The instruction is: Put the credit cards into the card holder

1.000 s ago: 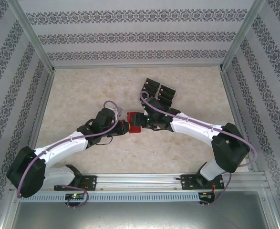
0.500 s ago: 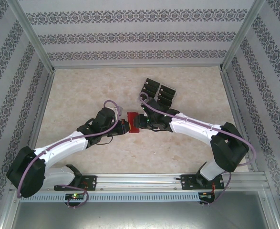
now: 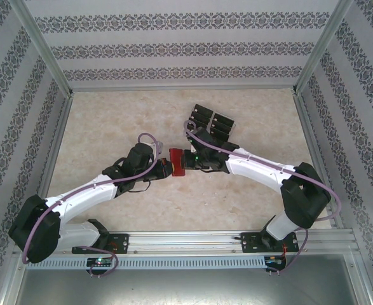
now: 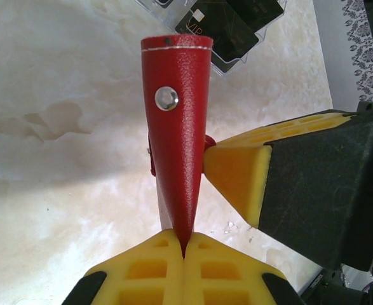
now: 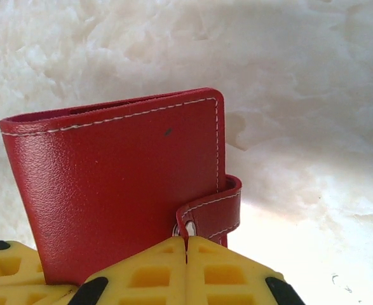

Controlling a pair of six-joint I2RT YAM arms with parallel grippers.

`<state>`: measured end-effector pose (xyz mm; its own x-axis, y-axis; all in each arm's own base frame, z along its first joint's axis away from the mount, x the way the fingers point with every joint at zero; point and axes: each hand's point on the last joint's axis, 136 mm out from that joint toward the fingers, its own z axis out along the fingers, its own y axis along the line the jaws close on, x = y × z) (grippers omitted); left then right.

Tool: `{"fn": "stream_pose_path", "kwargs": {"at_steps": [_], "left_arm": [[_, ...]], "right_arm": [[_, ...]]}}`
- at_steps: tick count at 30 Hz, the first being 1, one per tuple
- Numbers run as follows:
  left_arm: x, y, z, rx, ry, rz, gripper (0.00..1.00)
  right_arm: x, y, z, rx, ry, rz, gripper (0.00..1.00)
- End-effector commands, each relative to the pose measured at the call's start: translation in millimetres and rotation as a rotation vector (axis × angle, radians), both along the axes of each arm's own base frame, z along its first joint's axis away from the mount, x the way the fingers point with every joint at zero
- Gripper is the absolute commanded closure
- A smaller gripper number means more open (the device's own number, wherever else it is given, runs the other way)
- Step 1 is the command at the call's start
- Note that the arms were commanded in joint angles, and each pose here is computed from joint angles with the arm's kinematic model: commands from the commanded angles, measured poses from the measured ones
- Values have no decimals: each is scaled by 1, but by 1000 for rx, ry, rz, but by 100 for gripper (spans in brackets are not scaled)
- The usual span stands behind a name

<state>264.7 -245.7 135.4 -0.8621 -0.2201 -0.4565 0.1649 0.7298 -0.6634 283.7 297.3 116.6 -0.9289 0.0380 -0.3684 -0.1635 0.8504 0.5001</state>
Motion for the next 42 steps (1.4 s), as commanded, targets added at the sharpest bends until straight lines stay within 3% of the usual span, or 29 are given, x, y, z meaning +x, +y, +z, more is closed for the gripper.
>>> {"fn": "stream_pose_path", "kwargs": {"at_steps": [1, 15, 16, 18, 24, 32, 38, 42], "left_arm": [[2, -4, 22, -36, -52, 4, 100], [-1, 5, -15, 15, -6, 34, 100], [-2, 6, -20, 18, -1, 39, 97], [-3, 8, -33, 31, 13, 48, 83], [-2, 19, -61, 80, 30, 89, 64], [2, 19, -53, 96, 8, 78, 40], [12, 12, -33, 61, -13, 66, 26], [22, 6, -26, 10, -9, 80, 23]], "right_arm": [[4, -38, -13, -71, 15, -70, 100], [-9, -33, -1, 11, 35, -20, 100], [-11, -29, 2, 25, 38, -8, 100], [-18, -20, 4, 42, 51, 19, 100], [-29, -4, 7, 46, 66, 76, 100], [-28, -4, 22, 84, 45, 54, 100], [-29, -4, 32, 112, 31, 42, 100], [-28, -5, 37, 119, 19, 37, 100]]}}
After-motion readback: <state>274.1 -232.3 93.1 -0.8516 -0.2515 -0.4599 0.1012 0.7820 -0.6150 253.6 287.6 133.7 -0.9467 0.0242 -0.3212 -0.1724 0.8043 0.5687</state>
